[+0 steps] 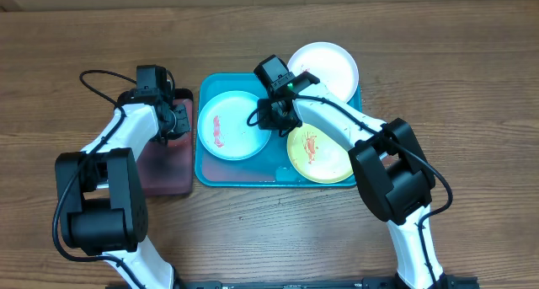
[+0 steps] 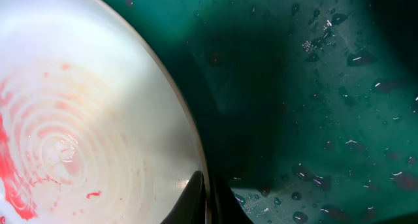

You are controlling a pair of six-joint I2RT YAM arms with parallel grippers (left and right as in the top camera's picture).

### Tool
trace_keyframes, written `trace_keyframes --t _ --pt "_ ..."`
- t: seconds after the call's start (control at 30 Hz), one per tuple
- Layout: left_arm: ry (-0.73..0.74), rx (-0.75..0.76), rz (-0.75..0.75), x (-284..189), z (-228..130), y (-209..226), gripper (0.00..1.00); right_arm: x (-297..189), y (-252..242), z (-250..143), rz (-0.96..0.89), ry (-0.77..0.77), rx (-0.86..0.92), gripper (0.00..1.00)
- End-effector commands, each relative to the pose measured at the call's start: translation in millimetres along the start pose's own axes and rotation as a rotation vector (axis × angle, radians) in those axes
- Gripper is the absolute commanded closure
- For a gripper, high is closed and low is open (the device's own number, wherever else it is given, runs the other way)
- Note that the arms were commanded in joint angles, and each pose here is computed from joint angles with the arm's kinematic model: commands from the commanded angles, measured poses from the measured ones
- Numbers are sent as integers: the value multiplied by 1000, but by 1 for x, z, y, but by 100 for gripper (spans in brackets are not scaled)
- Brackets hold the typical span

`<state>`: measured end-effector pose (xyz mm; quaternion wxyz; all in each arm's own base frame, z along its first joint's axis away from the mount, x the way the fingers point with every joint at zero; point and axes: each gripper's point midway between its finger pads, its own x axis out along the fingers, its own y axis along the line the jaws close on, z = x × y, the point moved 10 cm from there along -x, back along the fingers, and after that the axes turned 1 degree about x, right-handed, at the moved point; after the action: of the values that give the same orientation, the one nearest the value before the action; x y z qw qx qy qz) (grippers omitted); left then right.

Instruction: Clean dirty plates on tray and stack at the side

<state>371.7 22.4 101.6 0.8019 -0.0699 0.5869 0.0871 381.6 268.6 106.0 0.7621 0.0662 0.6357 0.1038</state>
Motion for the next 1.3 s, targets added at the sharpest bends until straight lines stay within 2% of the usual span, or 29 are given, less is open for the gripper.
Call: trace_keyframes --t 0.0,0.33,0.63,0.8,1.03,1.27 --pt "49 7 8 1 -2 -3 96 11 -2 -6 -47 19 -8 96" --pt "32 12 16 -67 41 -7 96 11 -2 -6 -47 19 -9 96" --pt "42 20 14 -106 56 -8 96 11 -1 -6 -28 31 -7 96" --pt "62 142 -123 -123 57 -24 96 9 -1 -6 87 99 16 96" --pt "92 259 -183 -112 39 -69 96 4 -11 0 223 176 99 96" --pt "103 200 -61 -68 7 -89 96 4 -13 1 223 179 105 96"
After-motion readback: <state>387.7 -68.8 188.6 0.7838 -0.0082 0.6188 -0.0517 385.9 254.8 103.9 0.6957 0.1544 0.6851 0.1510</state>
